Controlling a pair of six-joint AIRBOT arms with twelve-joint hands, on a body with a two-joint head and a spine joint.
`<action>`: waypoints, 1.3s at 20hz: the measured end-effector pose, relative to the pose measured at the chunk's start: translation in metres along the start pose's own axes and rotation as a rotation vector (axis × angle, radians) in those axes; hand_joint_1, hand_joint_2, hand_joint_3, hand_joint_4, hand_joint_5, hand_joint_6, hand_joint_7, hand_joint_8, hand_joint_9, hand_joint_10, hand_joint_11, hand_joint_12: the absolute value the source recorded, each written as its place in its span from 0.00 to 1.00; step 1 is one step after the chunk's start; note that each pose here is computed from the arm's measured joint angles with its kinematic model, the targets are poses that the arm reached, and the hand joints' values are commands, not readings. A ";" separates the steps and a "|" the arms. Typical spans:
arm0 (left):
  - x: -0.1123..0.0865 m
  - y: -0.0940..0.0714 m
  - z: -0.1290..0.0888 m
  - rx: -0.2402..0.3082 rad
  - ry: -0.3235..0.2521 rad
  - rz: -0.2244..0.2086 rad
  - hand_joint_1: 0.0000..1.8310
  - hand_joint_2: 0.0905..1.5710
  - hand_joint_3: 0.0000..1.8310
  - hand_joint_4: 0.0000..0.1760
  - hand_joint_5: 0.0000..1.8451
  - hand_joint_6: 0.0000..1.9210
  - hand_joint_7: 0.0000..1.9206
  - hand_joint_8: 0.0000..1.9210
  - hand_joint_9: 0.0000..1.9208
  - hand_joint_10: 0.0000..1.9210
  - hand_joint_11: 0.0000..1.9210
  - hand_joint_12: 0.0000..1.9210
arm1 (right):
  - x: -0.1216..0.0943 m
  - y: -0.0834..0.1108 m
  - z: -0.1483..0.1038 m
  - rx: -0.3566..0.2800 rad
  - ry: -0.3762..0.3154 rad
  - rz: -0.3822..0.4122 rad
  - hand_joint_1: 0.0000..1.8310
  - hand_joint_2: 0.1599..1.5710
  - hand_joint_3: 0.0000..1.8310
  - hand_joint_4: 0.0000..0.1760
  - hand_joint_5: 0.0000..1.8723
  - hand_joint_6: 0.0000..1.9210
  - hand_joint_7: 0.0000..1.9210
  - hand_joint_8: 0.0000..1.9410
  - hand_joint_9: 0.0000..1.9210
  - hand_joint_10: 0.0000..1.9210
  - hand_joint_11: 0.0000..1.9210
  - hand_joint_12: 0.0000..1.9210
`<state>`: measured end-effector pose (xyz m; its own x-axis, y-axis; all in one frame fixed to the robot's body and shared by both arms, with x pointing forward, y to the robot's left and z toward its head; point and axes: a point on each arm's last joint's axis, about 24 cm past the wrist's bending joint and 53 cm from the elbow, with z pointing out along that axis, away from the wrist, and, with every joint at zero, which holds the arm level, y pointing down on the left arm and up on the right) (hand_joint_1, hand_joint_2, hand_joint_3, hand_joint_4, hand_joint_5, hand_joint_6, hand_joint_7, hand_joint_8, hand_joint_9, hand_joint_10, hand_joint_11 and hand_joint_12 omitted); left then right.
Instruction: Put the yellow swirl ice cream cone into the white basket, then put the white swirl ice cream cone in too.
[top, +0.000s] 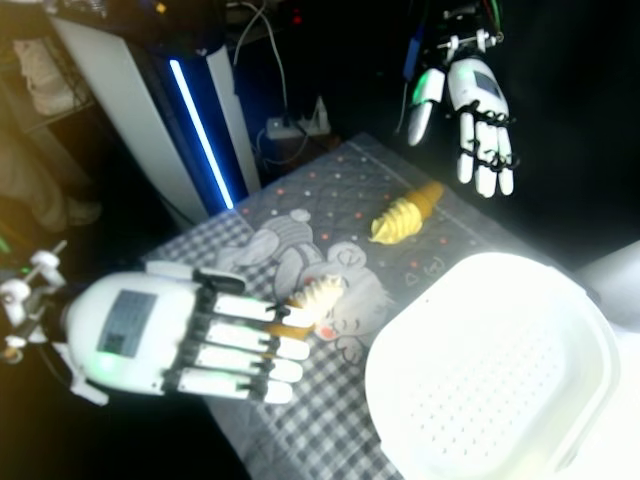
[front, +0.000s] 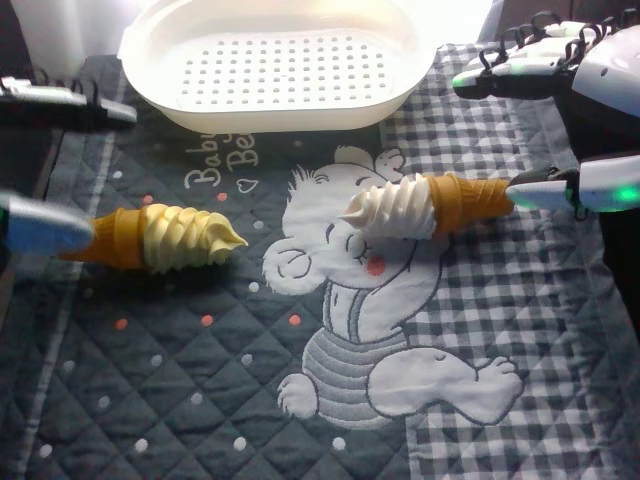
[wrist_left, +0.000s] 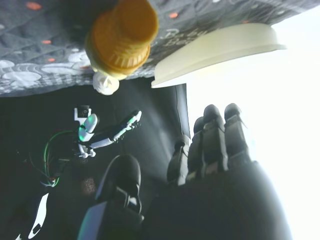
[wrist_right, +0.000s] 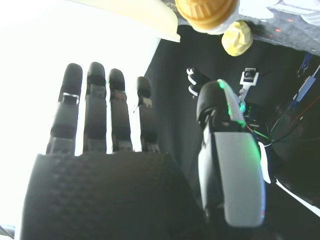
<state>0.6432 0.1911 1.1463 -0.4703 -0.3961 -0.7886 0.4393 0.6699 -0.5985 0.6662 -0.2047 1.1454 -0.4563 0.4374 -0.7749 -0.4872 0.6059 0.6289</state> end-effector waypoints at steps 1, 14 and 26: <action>0.001 0.002 0.001 -0.007 0.005 -0.007 0.42 0.59 0.00 0.32 0.25 0.00 0.26 0.00 0.23 0.00 0.03 0.50 | 0.000 -0.001 0.000 0.002 0.000 0.001 0.47 0.66 0.00 0.09 0.19 0.00 0.17 0.00 0.17 0.01 0.07 0.29; 0.043 0.007 0.049 -0.042 0.156 0.132 0.50 0.44 0.00 0.41 0.25 0.00 0.24 0.00 0.26 0.00 0.10 0.46 | -0.002 0.003 0.000 -0.014 -0.009 0.003 0.49 0.65 0.00 0.09 0.20 0.00 0.19 0.00 0.19 0.00 0.08 0.31; 0.067 0.013 0.076 -0.082 0.235 0.236 0.63 0.63 0.00 0.00 0.59 0.30 0.53 0.07 0.44 0.28 0.27 0.72 | -0.002 0.004 0.000 -0.016 -0.009 0.004 0.46 0.68 0.00 0.00 0.21 0.00 0.18 0.00 0.18 0.00 0.06 0.35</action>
<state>0.6757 0.1260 1.0749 -0.5306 -0.0754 -0.8443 0.4987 0.7776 -0.3829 0.6653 -0.2031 1.1493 -0.4512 0.4457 -0.7732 -0.4976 0.5935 0.6325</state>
